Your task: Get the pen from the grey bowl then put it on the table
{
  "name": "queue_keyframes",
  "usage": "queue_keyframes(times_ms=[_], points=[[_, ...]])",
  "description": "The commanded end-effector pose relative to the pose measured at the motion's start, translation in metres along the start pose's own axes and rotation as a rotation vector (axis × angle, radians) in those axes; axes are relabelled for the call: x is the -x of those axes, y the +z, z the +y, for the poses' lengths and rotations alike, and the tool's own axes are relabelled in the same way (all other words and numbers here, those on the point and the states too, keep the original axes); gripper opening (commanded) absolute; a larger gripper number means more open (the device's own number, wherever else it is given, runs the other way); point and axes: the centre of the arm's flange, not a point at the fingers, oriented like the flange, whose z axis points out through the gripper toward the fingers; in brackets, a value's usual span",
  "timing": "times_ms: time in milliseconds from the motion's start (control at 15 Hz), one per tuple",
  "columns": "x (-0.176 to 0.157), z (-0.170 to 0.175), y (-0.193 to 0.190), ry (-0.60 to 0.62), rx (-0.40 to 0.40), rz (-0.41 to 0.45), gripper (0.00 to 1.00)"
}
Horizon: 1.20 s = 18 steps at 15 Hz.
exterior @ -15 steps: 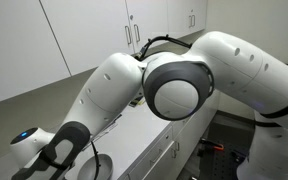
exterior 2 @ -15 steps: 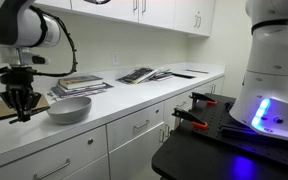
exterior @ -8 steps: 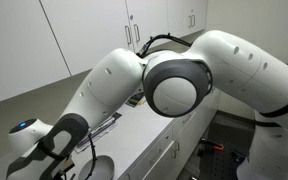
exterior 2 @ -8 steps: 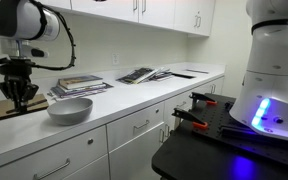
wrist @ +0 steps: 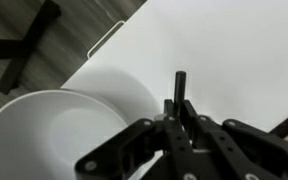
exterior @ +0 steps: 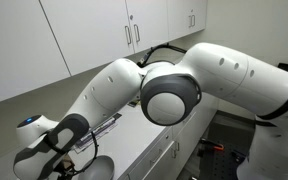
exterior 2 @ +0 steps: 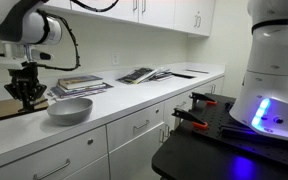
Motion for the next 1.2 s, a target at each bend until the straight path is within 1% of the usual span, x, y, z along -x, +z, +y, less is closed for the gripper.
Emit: queue_keyframes(times_ms=[0, 133, 200, 467, 533, 600, 667, 733, 933, 1133], points=[[-0.013, -0.042, 0.024, -0.056, 0.055, -0.002, 0.03], [-0.011, -0.047, 0.037, -0.063, 0.062, 0.025, 0.03], [-0.010, -0.050, 0.040, -0.067, 0.058, 0.024, 0.03], [-0.009, -0.055, 0.046, -0.062, 0.033, 0.059, 0.03], [-0.010, -0.054, 0.044, -0.059, 0.029, 0.073, 0.35], [-0.013, -0.053, 0.041, -0.070, 0.015, 0.107, 0.37], [-0.016, -0.052, 0.036, -0.082, 0.006, 0.129, 0.42], [-0.019, -0.051, 0.032, -0.084, 0.000, 0.141, 0.51], [-0.027, -0.046, 0.018, -0.073, -0.031, 0.167, 0.73], [-0.027, -0.036, -0.005, 0.000, -0.039, 0.143, 0.95]])
